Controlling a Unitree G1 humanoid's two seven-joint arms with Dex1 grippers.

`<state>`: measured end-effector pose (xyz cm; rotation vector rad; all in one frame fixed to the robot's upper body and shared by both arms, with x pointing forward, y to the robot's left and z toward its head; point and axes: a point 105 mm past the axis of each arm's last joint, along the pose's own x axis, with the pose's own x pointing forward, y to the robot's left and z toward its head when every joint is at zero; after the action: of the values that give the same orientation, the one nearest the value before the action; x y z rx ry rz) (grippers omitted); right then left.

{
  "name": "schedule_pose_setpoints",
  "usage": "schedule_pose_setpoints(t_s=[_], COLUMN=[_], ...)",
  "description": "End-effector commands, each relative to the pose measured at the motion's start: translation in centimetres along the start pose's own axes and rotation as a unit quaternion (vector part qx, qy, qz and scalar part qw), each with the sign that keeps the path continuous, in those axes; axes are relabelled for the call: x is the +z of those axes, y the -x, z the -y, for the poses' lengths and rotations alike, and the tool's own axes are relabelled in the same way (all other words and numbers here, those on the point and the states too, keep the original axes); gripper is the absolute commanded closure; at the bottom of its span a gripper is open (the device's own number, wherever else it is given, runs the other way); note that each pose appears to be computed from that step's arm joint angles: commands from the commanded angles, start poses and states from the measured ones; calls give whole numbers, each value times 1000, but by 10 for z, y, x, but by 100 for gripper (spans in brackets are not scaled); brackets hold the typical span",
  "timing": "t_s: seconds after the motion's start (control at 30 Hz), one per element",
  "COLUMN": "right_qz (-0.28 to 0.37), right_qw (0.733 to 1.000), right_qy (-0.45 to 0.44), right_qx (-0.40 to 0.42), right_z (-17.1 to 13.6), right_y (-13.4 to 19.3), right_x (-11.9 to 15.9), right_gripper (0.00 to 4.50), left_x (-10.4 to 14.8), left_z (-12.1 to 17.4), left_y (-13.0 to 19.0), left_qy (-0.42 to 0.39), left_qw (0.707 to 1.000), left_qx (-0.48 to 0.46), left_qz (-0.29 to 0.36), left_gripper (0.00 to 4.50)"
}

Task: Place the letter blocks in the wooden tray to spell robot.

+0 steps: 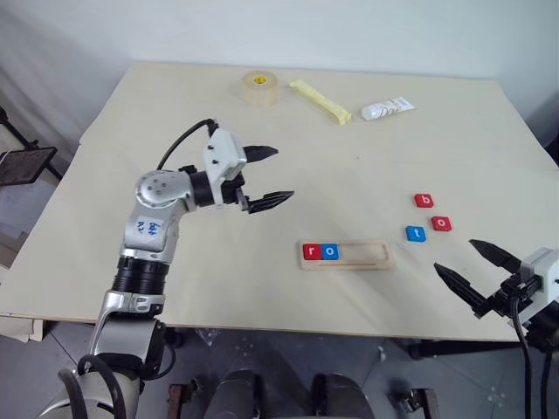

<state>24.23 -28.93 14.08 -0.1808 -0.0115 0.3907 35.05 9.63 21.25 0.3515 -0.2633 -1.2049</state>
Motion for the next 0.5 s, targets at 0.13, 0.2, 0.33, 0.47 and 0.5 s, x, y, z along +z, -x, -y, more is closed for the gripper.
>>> schedule_pose_setpoints(t_s=[0.13, 0.2, 0.33, 0.47, 0.5], right_qz=[-8, -12, -31, -66, -65], right_qw=[998, 998, 997, 995, 995], right_qy=[-13, -14, -9, -7, -7], right_qx=[-60, -66, -70, -76, -73], right_z=[10, 13, 21, 36, 39], right_y=[2, 2, -3, -8, -10], right_x=[-4, -6, -3, 2, 5], right_gripper=[0, 0, 0, 0, 0], left_x=[-20, -33, -48, -61, -63], left_z=[22, 30, 43, 49, 51], left_y=[30, 36, 45, 51, 51], left_qy=[-16, -12, 3, -4, -3], left_qw=[999, 999, 998, 997, 997], left_qx=[-12, -21, -43, -64, -71], left_qz=[33, 25, 45, 35, 32], left_gripper=[2, 2, 2, 2, 2])
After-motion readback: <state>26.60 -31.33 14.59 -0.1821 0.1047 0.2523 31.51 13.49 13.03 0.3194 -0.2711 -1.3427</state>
